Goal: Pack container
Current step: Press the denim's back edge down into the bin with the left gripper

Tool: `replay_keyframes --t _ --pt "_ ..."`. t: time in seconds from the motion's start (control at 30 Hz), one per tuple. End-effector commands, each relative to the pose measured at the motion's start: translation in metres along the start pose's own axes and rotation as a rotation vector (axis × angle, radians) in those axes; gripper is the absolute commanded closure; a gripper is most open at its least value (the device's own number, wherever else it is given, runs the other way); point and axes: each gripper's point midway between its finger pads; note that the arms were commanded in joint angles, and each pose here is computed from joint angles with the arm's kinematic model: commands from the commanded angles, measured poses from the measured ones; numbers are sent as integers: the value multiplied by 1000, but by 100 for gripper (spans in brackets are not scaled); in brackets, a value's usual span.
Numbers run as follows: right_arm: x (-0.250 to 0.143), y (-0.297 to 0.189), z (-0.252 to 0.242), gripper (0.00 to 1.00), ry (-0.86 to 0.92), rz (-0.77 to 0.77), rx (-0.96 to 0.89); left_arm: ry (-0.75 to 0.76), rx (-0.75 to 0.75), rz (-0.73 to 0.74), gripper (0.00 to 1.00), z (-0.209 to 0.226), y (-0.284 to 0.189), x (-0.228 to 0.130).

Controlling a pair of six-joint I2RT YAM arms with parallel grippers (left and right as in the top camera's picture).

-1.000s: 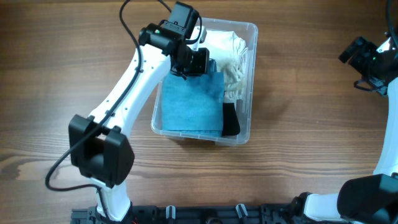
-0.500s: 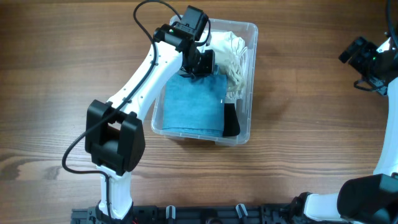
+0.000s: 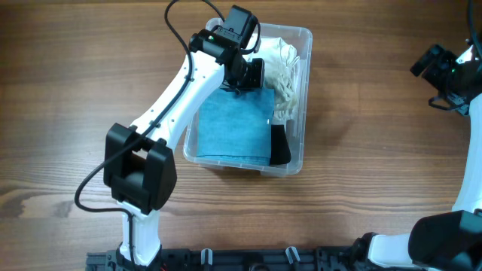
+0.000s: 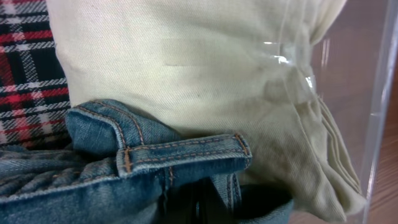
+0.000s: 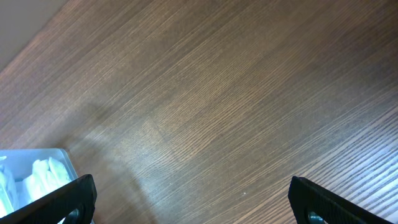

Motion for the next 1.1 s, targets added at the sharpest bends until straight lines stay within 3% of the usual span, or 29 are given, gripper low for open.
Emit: replay_keyframes --t 0.0,0.3,0.57,0.73,0.83,1.07 --pt "4 0 0 0 11 -9 -1 -23 67 76 96 17 38 -11" --pt "4 0 0 0 10 -9 -1 -29 72 86 96 22 45 -9" --pt "4 0 0 0 10 -9 -1 -24 17 -164 96 16 -89 45" --pt "4 0 0 1 11 -9 -1 -64 88 -251 96 38 -147 41" --pt "4 0 0 0 11 -9 -1 -109 146 -178 96 59 -145 23" --pt "4 0 0 0 11 -9 -1 -173 195 11 96 76 -81 -10"
Point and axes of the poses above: each gripper's point midway between its finger pads, its own y axis out along the fingers, its own z axis along the line the jaws close on, x = y × z, and after that the axes turned 1 degree about -y, right-handed
